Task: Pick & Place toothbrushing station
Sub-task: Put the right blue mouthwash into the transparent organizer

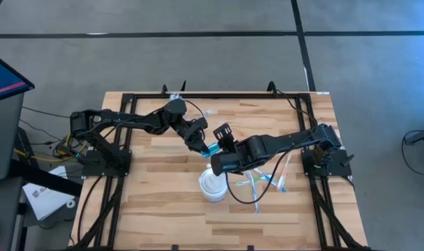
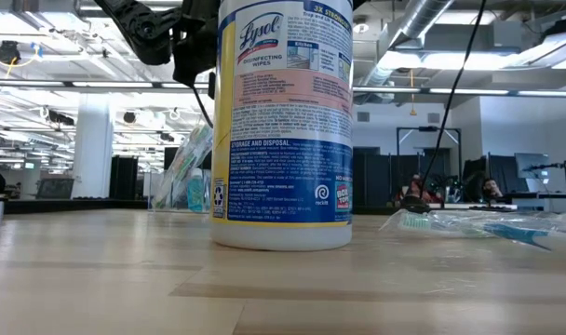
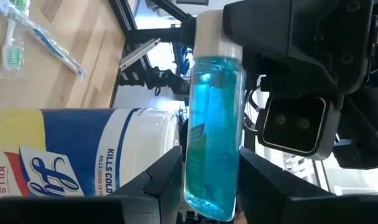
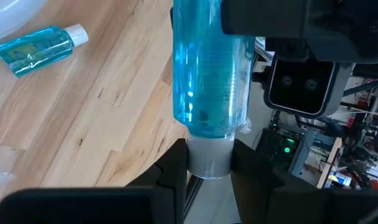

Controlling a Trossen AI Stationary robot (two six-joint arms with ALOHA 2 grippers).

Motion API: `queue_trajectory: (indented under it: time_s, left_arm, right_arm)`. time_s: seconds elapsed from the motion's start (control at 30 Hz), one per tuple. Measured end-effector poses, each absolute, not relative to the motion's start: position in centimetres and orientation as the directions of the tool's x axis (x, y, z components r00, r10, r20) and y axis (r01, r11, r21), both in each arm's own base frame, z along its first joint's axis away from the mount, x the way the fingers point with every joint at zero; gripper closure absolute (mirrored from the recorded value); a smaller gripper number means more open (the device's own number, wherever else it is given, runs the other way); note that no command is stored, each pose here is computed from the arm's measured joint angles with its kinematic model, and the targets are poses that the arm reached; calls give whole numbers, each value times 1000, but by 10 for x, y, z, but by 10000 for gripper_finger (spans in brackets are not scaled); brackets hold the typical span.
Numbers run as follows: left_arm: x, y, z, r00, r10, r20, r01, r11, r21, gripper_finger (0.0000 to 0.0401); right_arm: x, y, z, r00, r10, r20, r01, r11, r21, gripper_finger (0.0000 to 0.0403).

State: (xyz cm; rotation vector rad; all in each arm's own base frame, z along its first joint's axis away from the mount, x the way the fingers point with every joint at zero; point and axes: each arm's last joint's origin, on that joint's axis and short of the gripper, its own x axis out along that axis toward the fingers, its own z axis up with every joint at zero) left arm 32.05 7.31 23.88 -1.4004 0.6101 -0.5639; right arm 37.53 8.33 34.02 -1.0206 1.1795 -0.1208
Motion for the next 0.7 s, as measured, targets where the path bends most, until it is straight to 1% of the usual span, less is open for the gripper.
queue_trajectory:
  time_s: [0.1,0.37,0.43,0.57,0.7]
  left_arm:
    - [321,73,239,725,-686,-59,8,95,-995,275]
    - [320,73,237,725,-685,-64,15,109,-994,307]
    - [320,73,235,727,-683,-71,13,118,-993,308]
    - [321,74,236,740,-669,-68,47,152,-987,309]
    - [321,75,237,754,-654,-66,93,206,-974,310]
  right_arm:
    - [375,83,340,430,-566,-704,-410,572,-710,318]
    - [382,85,330,408,-575,-709,-434,561,-705,317]
    - [383,85,327,397,-585,-707,-433,560,-707,310]
    - [382,86,329,405,-587,-701,-428,555,-713,282]
    - [379,88,331,408,-603,-685,-400,557,-728,268]
